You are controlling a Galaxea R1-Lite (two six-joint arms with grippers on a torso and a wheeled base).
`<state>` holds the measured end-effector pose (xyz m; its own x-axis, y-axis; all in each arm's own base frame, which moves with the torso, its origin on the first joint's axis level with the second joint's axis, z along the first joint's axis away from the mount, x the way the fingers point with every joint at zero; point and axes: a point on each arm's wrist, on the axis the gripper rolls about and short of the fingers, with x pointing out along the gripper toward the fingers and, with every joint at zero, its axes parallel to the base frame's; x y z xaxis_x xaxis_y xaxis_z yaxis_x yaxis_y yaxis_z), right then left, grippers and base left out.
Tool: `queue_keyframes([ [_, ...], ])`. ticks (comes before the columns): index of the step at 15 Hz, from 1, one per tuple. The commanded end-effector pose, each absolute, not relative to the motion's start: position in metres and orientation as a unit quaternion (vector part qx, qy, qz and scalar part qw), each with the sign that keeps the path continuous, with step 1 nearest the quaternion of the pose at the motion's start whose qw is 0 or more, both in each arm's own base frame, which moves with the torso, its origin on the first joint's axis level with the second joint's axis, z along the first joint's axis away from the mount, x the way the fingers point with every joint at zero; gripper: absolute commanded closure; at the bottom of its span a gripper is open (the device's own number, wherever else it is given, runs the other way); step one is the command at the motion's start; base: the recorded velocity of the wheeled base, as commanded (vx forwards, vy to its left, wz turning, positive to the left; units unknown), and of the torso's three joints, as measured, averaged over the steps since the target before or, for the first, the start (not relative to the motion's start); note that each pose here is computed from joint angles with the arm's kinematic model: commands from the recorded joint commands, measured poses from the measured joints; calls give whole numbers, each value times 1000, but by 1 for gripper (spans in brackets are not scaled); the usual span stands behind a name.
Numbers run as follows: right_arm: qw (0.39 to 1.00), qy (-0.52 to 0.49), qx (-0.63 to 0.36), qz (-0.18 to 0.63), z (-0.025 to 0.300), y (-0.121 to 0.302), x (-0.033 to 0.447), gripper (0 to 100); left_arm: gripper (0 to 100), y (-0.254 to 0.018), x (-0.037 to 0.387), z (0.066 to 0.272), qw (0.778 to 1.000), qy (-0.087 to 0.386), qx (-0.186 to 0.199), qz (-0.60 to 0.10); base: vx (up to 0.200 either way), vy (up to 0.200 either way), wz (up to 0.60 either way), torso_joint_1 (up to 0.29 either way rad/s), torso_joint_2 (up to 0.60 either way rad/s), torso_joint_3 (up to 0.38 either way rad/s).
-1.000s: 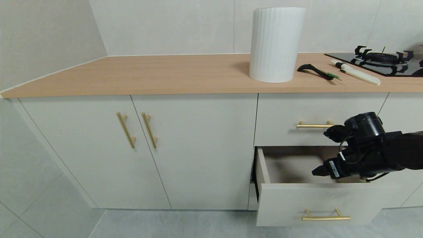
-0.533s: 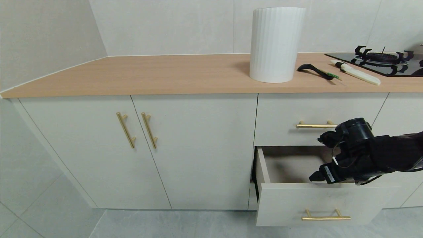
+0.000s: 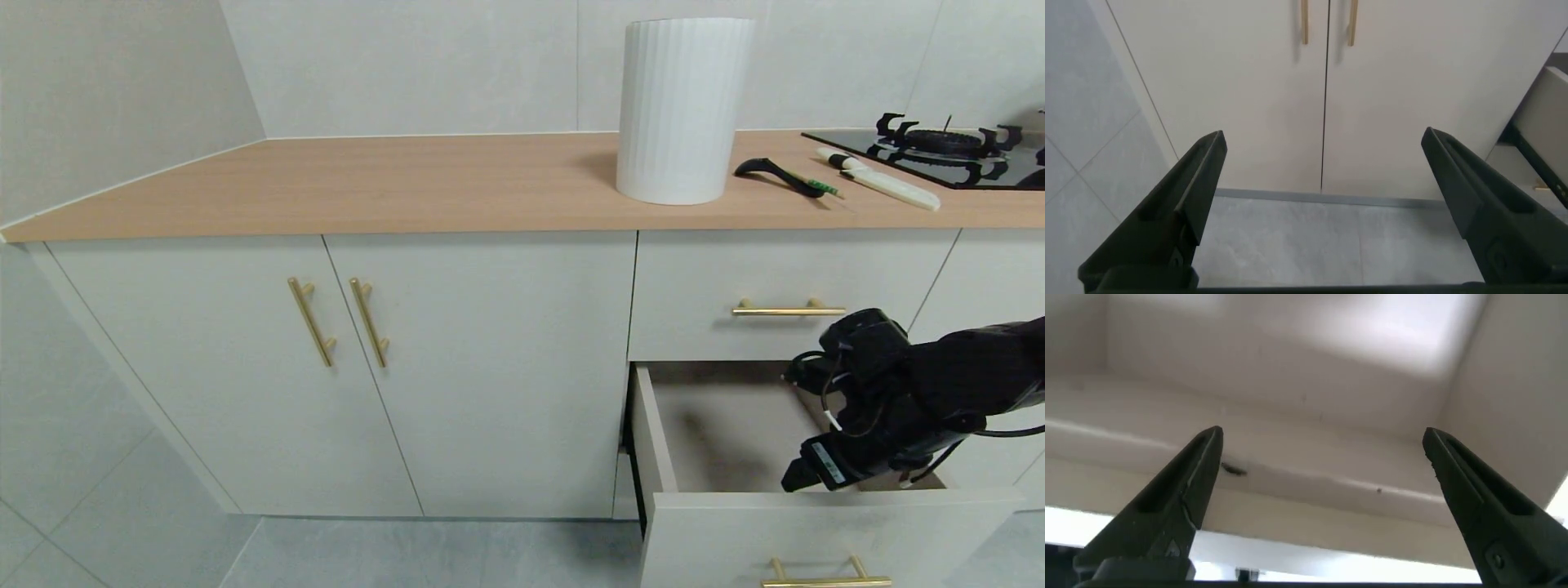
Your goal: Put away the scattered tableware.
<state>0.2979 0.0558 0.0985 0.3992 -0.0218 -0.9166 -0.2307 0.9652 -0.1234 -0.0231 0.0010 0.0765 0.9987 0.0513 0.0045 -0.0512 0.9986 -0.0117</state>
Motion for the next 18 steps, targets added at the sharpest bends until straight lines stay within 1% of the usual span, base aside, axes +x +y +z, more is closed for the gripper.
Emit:
queue_keyframes([
  [1, 825, 546, -127, 71, 104, 57, 295, 0, 0, 1, -23, 76, 1000, -2, -6, 26, 0, 0, 0, 0, 0, 0],
  [4, 802, 573, -148, 77, 103, 60, 285, 0, 0, 1, -23, 76, 1000, -2, -6, 26, 0, 0, 0, 0, 0, 0],
  [6, 763, 613, -192, 72, 100, 63, 273, 0, 0, 1, -23, 76, 1000, -2, -6, 26, 0, 0, 0, 0, 0, 0],
  [12, 684, 678, -253, 90, 90, 77, 252, 0, 0, 1, -23, 76, 1000, -2, -6, 26, 0, 0, 0, 0, 0, 0],
  [15, 683, 678, -256, 91, 90, 79, 252, 0, 0, 1, -23, 76, 1000, -2, -6, 26, 0, 0, 0, 0, 0, 0],
  [17, 711, 653, -247, 89, 106, 80, 255, 0, 0, 1, -23, 76, 1000, -2, -6, 26, 0, 0, 0, 0, 0, 0],
  [18, 736, 628, -238, 89, 124, 79, 251, 0, 0, 1, -23, 76, 1000, -2, -6, 26, 0, 0, 0, 0, 0, 0],
])
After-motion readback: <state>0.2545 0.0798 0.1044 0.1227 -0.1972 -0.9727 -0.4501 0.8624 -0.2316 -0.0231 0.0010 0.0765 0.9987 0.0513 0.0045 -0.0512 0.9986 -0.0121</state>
